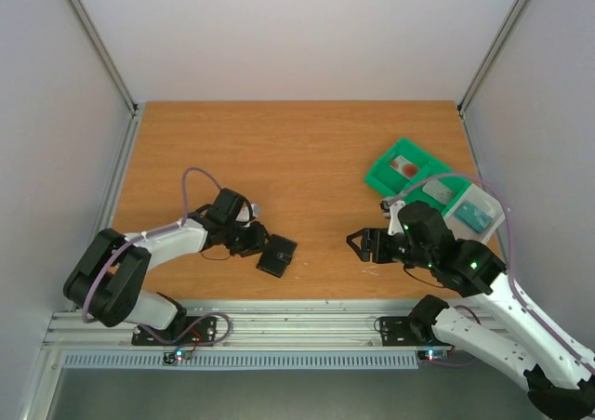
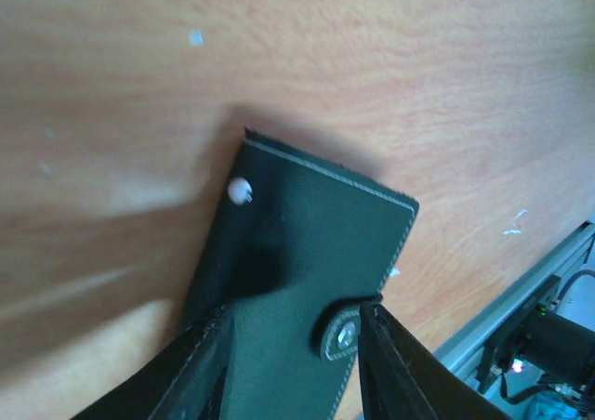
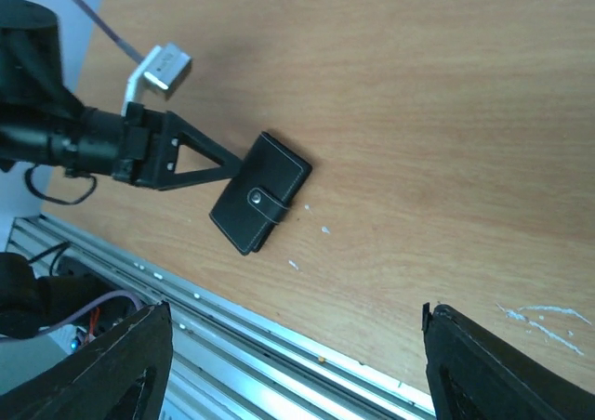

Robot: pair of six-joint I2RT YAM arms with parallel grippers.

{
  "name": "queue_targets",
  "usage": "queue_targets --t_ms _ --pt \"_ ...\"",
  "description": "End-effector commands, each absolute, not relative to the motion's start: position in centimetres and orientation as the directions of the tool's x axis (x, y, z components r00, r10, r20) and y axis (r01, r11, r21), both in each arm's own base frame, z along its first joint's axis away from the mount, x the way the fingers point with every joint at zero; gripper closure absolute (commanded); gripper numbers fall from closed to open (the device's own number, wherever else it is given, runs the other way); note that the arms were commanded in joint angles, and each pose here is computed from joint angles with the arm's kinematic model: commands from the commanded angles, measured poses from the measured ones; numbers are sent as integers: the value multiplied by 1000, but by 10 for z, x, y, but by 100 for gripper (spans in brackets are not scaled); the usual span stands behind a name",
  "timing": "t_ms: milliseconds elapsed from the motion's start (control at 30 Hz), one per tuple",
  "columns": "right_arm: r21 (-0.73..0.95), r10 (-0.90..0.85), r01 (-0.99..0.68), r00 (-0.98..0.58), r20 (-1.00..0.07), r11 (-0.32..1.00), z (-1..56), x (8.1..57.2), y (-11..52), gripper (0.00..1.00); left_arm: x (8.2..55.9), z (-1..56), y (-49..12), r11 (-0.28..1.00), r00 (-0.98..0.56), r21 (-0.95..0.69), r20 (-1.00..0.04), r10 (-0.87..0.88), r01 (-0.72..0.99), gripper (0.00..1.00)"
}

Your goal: Take the credit cards out of the card holder

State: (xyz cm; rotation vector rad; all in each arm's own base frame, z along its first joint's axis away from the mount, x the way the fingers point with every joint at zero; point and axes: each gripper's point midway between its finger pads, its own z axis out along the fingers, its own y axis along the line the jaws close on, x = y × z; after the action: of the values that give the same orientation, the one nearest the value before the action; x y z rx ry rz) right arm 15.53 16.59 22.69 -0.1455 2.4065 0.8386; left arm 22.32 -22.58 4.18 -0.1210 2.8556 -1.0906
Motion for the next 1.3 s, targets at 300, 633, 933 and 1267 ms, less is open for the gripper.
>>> queue_targets --t_ms 300,633,933,1267 --pt "580 18 -249 -910 -415 776 194 161 202 42 215 62 -271 615 -979 -787 -79 -189 -55 66" --pt "580 -10 -248 -924 -381 776 177 165 221 47 213 67 -224 798 -954 -602 -220 -206 -34 66" --pt "546 -33 -228 -939 -343 806 162 166 235 52 211 37 -212 871 -968 -490 -217 -126 -3 65" --pt "507 -62 -218 -950 -306 834 146 164 242 55 208 37 -244 776 -981 -631 -148 -125 -4 72"
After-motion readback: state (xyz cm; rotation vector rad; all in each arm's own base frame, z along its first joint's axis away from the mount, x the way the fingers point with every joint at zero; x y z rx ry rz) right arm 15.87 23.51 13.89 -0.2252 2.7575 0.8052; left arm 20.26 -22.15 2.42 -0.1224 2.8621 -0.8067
